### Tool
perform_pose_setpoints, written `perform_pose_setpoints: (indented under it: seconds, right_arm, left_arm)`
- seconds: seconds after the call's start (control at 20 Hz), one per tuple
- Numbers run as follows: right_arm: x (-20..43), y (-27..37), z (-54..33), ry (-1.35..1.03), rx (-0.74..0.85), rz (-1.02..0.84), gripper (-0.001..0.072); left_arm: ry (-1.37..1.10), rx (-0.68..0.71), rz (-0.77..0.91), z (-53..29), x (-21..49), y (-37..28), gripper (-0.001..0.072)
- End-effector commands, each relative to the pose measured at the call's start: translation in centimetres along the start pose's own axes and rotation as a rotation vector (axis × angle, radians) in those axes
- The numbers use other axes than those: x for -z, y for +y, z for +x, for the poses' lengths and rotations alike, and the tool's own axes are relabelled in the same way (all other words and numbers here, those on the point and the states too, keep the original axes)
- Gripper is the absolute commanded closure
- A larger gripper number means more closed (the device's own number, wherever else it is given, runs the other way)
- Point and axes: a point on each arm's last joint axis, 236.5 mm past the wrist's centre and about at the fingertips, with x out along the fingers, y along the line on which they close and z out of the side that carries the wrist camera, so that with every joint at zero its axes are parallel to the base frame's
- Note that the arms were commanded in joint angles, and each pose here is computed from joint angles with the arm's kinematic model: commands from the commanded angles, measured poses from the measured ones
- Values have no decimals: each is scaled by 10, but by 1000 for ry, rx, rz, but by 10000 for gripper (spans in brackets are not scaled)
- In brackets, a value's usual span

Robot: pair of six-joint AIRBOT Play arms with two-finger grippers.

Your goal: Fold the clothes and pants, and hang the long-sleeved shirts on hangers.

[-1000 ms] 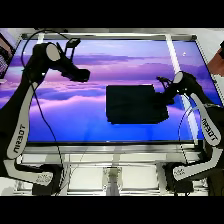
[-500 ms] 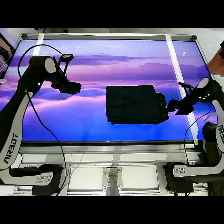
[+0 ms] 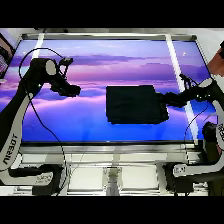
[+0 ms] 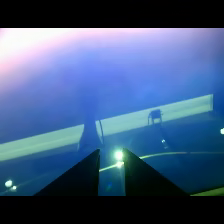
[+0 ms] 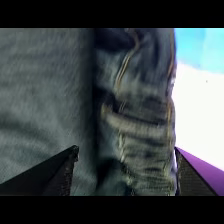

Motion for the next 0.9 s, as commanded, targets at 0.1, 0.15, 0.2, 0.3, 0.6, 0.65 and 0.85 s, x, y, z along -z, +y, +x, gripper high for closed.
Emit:
perform_pose_setpoints:
  seconds: [0.1,0.15,0.2,0.3,0.6,0.65,0.85]
  right_arm:
    - [4,23,46,67,-57,-24,21]
    - [10,37,55,99,-74,-62,24]
    - [17,51,63,130,-87,-109,28]
    - [25,73,74,163,-91,-181,80]
    - [35,38,66,217,57,-127,675]
    - [39,17,55,231,107,-92,676]
    - [60,-89,-26,226,346,135,676]
  left_arm:
    - [5,0,0,0,1,0,543]
    - [5,0,0,0,1,0,543]
    - [5,0,0,0,1,0,543]
    - [5,0,0,0,1,0,543]
    - [5,0,0,0,1,0,543]
    - [5,0,0,0,1,0,543]
    - [5,0,0,0,1,0,543]
